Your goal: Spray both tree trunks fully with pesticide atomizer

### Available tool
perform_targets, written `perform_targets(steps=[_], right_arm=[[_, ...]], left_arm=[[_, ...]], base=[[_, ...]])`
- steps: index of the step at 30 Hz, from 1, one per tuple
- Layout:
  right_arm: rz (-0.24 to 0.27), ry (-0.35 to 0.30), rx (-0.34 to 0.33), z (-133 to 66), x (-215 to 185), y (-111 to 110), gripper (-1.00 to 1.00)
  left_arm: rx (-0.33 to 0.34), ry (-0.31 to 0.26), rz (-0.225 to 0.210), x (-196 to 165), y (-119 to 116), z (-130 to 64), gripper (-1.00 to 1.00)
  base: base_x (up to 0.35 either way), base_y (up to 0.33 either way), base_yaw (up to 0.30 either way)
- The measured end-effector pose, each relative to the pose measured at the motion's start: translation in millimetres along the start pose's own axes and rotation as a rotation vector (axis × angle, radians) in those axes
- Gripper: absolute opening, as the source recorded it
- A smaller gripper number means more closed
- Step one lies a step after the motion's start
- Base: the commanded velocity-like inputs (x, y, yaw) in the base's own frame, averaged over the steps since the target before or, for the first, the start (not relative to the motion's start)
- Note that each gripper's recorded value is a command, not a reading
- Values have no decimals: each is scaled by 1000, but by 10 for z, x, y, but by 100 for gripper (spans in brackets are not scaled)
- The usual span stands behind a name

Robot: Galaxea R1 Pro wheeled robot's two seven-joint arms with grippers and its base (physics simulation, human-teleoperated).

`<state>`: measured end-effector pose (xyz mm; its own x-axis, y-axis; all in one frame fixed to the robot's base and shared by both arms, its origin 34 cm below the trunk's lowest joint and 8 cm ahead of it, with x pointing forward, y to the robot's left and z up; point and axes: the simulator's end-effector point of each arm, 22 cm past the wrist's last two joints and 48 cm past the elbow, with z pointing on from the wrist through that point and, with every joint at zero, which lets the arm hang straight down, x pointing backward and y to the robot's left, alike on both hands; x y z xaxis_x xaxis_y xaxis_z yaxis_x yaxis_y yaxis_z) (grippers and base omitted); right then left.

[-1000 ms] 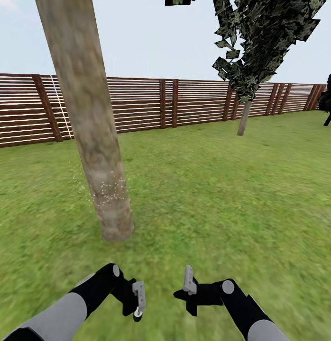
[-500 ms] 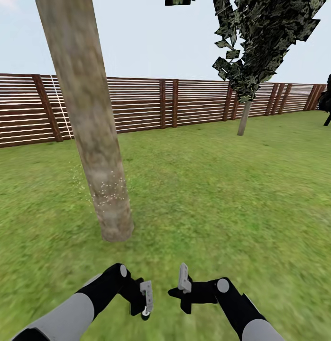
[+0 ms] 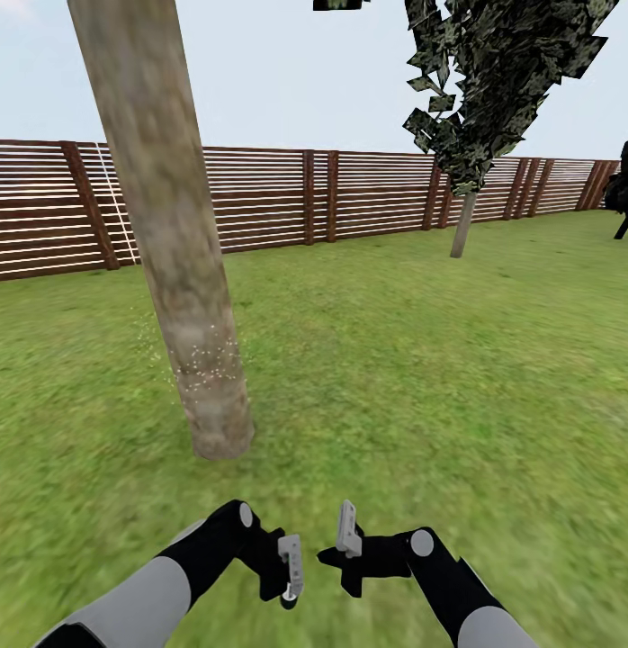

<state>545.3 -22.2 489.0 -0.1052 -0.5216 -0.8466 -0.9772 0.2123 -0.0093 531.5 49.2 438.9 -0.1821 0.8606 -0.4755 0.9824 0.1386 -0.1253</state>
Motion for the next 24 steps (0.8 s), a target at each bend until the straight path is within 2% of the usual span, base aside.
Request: perform_targets(steps=[16,24], right_arm=[[-1,-1,1,-2,-2,-4,-100],[-1,-1,2,-3,-4,-7,-100]], left_arm=[[13,-24,14,-186,-75,59,-100],[24,-25,38,-286,-133,99,-100]], base=[[0,0,0],[0,0,0]])
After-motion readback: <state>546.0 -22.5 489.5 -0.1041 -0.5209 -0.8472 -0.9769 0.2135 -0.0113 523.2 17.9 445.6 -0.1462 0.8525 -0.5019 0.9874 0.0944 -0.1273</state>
